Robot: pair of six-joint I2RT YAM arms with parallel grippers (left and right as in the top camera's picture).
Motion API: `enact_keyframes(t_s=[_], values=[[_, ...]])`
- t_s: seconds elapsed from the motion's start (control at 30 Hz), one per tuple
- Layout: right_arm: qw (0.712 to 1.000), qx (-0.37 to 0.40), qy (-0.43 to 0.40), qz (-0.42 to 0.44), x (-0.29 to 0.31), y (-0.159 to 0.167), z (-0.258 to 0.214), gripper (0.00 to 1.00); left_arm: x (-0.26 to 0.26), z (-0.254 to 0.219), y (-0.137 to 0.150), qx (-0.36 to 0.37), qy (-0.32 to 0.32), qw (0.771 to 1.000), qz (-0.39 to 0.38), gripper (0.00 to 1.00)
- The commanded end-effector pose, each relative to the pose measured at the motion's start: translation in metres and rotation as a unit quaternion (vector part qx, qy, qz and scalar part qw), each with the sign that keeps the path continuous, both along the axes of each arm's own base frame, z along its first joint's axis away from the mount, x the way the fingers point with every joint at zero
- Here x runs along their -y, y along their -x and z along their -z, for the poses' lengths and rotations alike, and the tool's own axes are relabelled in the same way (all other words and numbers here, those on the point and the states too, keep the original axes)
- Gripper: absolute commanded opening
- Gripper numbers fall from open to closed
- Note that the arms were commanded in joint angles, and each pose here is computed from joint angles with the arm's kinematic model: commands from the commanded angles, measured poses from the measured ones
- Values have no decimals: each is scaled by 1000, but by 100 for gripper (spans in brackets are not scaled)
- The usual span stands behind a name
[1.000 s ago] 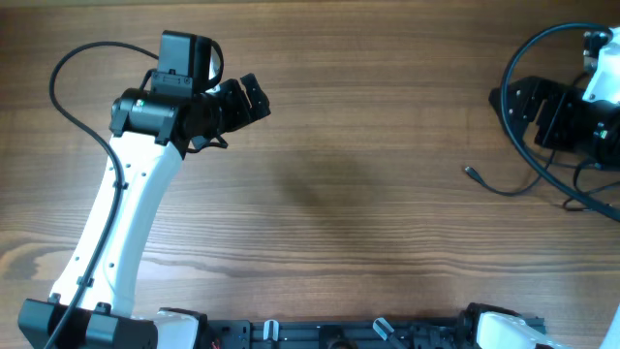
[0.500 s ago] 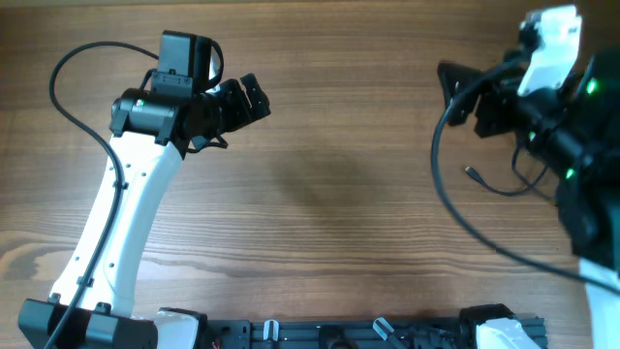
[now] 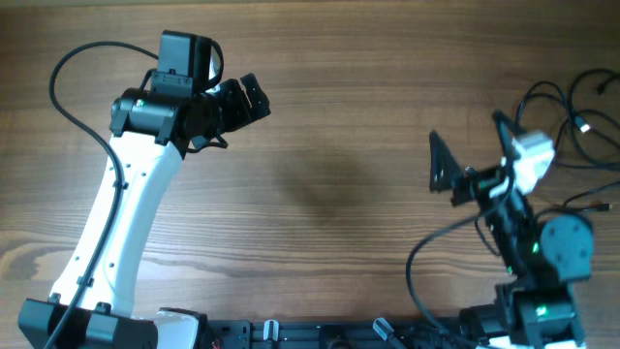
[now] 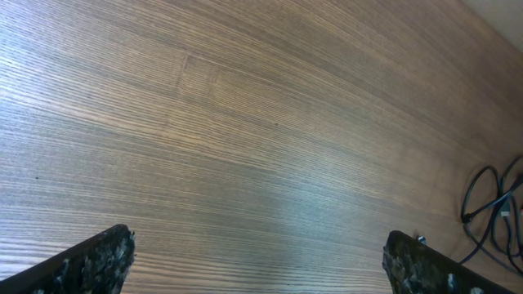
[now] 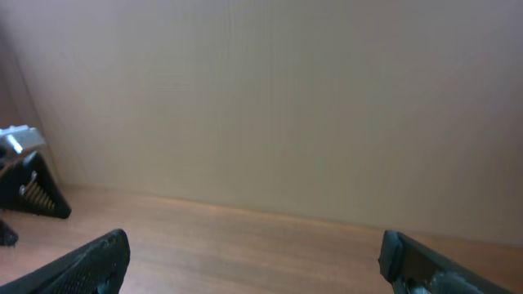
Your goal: Untangle cables
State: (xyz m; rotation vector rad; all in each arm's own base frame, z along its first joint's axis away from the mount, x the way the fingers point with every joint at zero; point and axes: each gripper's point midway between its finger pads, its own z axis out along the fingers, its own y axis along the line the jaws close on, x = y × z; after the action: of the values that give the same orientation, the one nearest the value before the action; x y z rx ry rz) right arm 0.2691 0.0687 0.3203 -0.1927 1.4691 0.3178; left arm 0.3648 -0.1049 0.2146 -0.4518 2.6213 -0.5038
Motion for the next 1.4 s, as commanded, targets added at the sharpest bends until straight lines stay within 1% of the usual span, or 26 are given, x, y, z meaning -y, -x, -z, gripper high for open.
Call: enact_keyframes(t_s=[0.0, 0.27, 0.47, 0.57, 0.67, 0.73, 1.37], values=[[999, 31, -3, 13, 6, 17, 23, 100, -3, 0, -4, 4, -10, 1000, 3, 100], [999, 47, -8, 18, 10, 30, 72, 100, -3, 0, -4, 4, -10, 1000, 3, 100], [999, 44, -7, 16, 9, 32, 95, 100, -3, 0, -4, 4, -10, 1000, 3, 100], [1000, 6, -1, 16, 9, 30, 118, 100, -3, 0, -4, 4, -10, 1000, 3, 100], [999, -49, -1, 14, 8, 31, 144, 100, -3, 0, -4, 4, -10, 1000, 3, 100], [999, -48, -10, 13, 8, 31, 143, 100, -3, 0, -4, 4, -10, 1000, 3, 100], [999, -50, -8, 14, 8, 30, 144, 100, -3, 1, -4, 4, -10, 1000, 3, 100]])
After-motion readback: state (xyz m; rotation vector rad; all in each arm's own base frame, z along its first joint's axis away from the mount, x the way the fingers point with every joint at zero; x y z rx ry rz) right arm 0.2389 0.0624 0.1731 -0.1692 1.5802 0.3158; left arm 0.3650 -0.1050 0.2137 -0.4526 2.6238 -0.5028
